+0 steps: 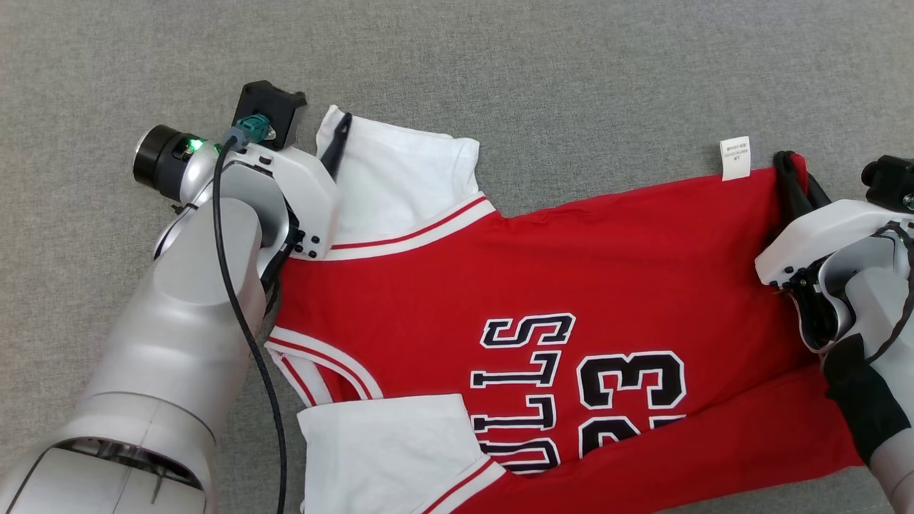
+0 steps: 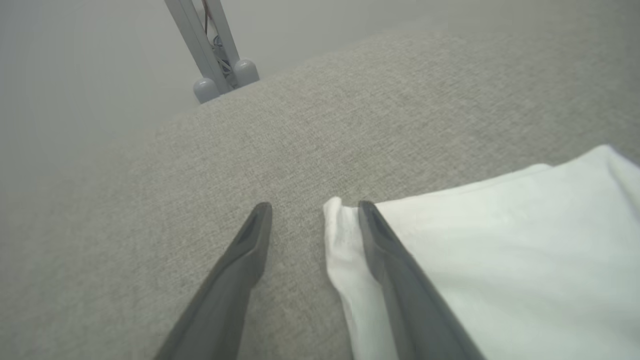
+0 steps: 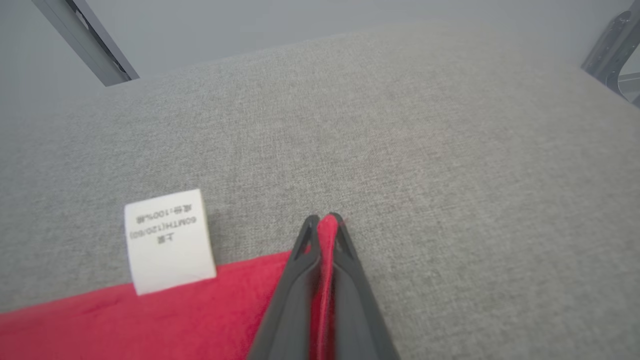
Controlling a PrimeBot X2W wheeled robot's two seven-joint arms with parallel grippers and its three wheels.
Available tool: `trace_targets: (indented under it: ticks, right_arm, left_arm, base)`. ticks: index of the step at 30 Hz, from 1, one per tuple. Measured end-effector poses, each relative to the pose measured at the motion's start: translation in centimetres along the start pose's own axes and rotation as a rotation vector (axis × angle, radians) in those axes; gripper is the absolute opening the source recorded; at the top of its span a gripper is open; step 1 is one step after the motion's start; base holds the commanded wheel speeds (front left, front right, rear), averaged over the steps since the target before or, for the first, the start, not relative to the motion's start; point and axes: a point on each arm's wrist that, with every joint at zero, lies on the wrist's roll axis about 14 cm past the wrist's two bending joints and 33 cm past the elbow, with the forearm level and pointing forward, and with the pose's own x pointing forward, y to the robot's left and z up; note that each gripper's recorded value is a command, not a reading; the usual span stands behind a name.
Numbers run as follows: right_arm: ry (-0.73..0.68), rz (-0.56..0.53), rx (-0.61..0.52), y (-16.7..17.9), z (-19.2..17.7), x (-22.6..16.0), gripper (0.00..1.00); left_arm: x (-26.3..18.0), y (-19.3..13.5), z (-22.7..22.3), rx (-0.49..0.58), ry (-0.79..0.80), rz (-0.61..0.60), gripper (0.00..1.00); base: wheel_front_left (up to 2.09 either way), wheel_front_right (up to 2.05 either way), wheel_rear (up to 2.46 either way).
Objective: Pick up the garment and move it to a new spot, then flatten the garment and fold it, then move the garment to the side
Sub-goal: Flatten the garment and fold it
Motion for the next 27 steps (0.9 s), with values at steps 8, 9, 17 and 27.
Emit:
trace_targets:
  ticks: [8,9,17,27]
  right_arm:
    - [-0.001,0.002,-0.001,0.1,0.0,0.1,0.0]
    - [-0.002,0.003,-0.001,0.1,0.1,0.1,0.0]
    - [-0.024,-0.004,0.035,0.1,0.8,-0.1,0.0]
    - [-0.108,0.023,0.046,0.4,3.2,-1.3,0.0]
  left_arm:
    - [0.0,-0.4,-0.1,-0.01,-0.011,-0.014,0.0]
    - [-0.1,-0.5,0.1,-0.012,-0.016,-0.014,0.0]
    - [-1.0,-0.2,2.5,-0.042,-0.109,-0.003,0.0]
    - [-4.3,-0.3,7.3,-0.114,-0.303,0.017,0.0]
  base:
    - [0.0,0.0,0.0]
    - [0.0,0.0,0.0]
    - [0.0,0.0,0.0]
    - [0.0,0.0,0.0]
